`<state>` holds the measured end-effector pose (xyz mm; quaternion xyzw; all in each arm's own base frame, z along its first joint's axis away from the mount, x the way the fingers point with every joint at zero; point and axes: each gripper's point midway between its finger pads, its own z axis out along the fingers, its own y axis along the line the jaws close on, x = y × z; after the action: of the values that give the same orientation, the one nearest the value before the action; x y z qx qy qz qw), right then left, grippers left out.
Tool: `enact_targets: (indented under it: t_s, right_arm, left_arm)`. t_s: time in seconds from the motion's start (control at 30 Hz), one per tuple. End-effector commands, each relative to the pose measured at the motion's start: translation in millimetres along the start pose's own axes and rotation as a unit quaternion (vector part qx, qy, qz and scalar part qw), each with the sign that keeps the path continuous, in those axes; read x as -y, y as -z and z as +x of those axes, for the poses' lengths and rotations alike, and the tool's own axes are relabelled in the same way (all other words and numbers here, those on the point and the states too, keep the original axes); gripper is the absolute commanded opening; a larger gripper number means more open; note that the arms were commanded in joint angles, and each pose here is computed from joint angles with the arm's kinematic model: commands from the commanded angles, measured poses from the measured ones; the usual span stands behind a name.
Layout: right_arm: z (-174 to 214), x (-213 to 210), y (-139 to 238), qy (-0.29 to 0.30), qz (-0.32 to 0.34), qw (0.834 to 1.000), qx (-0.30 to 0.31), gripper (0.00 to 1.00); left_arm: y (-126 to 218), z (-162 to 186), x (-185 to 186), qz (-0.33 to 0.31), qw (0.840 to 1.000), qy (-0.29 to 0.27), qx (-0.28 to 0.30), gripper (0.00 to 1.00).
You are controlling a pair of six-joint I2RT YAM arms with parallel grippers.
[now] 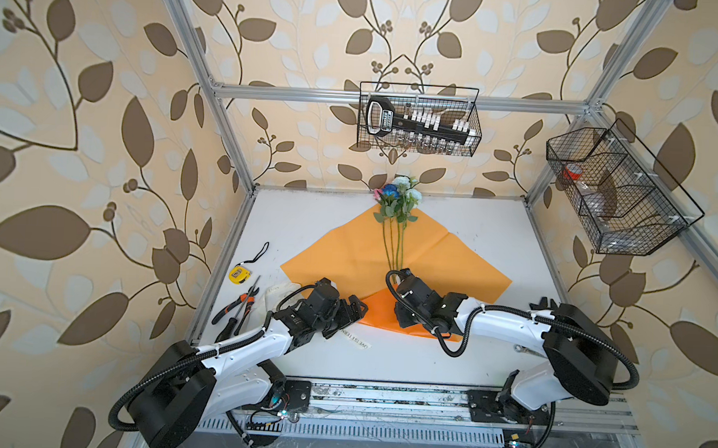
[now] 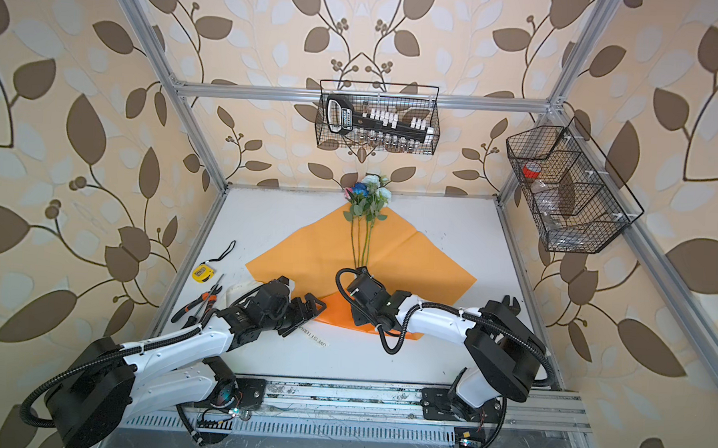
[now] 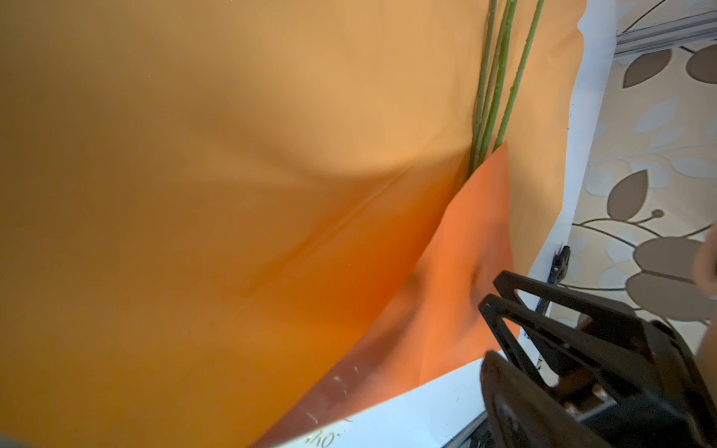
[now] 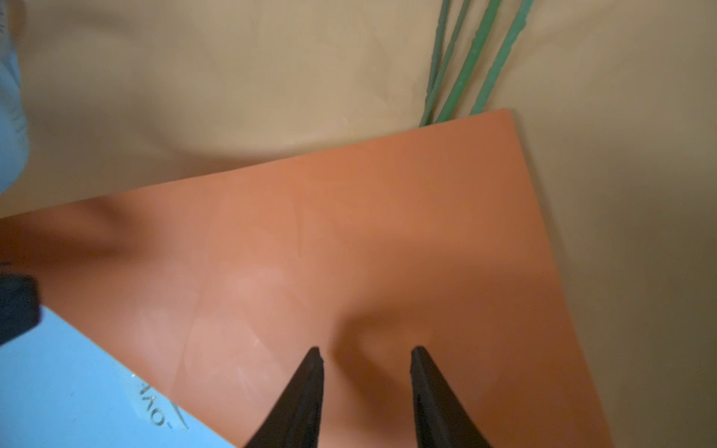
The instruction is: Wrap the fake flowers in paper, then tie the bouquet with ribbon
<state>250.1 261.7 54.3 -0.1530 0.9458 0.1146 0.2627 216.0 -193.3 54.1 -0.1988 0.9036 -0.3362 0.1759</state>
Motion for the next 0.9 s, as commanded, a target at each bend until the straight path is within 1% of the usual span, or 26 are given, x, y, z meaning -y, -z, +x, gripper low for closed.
enact_targets:
  t_s: [0.0, 0.1, 0.13, 0.17, 0.23, 0.3, 0.47, 0.6, 0.7, 0.87]
  right_arm:
    - [9.1, 2.1, -0.2, 0.006, -0.003, 1.000, -0.012, 0.37]
    - [14.4, 0.3, -2.8, -0.001, -0.009, 1.000, -0.021, 0.35]
    - [15.8, -1.6, -3.0, -0.004, -0.016, 1.000, -0.024, 0.35]
    - [17.0, -5.0, -2.7, -0.006, -0.025, 0.999, -0.025, 0.34]
    - [18.9, -12.2, -1.9, -0.011, -0.048, 0.998, -0.029, 0.33]
    - [20.8, -18.9, -0.9, -0.015, -0.067, 0.997, -0.033, 0.32]
    - [27.0, -19.1, -0.1, -0.017, -0.069, 0.997, -0.041, 0.32]
    - [26.3, -25.6, 3.4, -0.013, -0.084, 0.996, -0.042, 0.31]
    - [23.2, -40.5, 8.6, -0.002, -0.104, 0.994, -0.036, 0.30]
    - [19.3, -63.6, 7.0, 0.018, -0.111, 0.993, -0.033, 0.28]
  left_arm:
    - [2.0, -12.1, 0.4, -0.022, 0.999, -0.007, 0.033, 0.99]
    - [3.1, -18.6, -5.0, -0.038, 0.998, -0.012, 0.051, 0.95]
    - [4.4, -20.9, -9.1, -0.050, 0.997, -0.013, 0.058, 0.94]
    - [5.7, -23.1, -12.8, -0.060, 0.996, -0.015, 0.065, 0.91]
    - [7.8, -26.9, -21.7, -0.077, 0.994, -0.014, 0.081, 0.88]
    - [8.1, -29.6, -25.2, -0.073, 0.993, -0.012, 0.095, 0.85]
    - [5.8, -35.1, -18.6, -0.040, 0.992, -0.015, 0.117, 0.83]
    - [11.7, -46.4, -11.7, -0.022, 0.987, -0.043, 0.153, 0.82]
    - [18.4, -53.2, -17.0, -0.019, 0.982, -0.045, 0.182, 0.83]
    - [24.4, -60.3, -27.6, -0.037, 0.977, -0.041, 0.206, 0.85]
